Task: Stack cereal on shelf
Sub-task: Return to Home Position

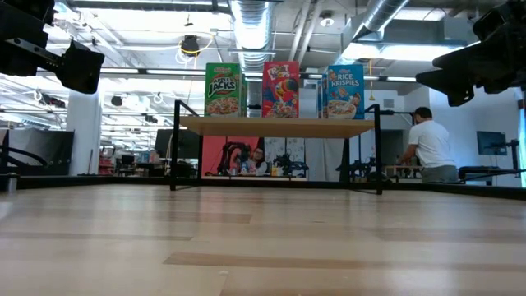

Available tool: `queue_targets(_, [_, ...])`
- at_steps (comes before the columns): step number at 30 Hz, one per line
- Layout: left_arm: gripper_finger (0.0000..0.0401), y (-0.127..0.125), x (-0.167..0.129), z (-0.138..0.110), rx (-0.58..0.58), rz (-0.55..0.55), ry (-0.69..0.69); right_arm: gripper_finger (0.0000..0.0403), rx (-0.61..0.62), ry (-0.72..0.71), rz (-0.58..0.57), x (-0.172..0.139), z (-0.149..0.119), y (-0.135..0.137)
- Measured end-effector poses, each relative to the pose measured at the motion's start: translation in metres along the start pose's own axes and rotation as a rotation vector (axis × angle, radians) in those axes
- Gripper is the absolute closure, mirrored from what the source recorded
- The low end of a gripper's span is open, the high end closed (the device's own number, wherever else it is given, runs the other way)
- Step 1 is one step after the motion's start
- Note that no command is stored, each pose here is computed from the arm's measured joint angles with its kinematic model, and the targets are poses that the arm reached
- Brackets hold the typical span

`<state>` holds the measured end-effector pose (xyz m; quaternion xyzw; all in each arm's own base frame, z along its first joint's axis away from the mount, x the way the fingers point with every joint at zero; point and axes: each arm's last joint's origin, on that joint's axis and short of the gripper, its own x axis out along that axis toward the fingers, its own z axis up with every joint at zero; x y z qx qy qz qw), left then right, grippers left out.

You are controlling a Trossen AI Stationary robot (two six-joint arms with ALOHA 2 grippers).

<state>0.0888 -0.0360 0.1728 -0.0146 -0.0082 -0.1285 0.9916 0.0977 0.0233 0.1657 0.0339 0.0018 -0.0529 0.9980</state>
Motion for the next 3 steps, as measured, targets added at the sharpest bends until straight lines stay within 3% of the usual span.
queue_targets(3, [0.0083, 0.0, 0.0, 0.0, 0.0, 0.0, 0.0, 0.0147, 0.0, 0.0, 0.0, 0.0, 0.0, 0.0])
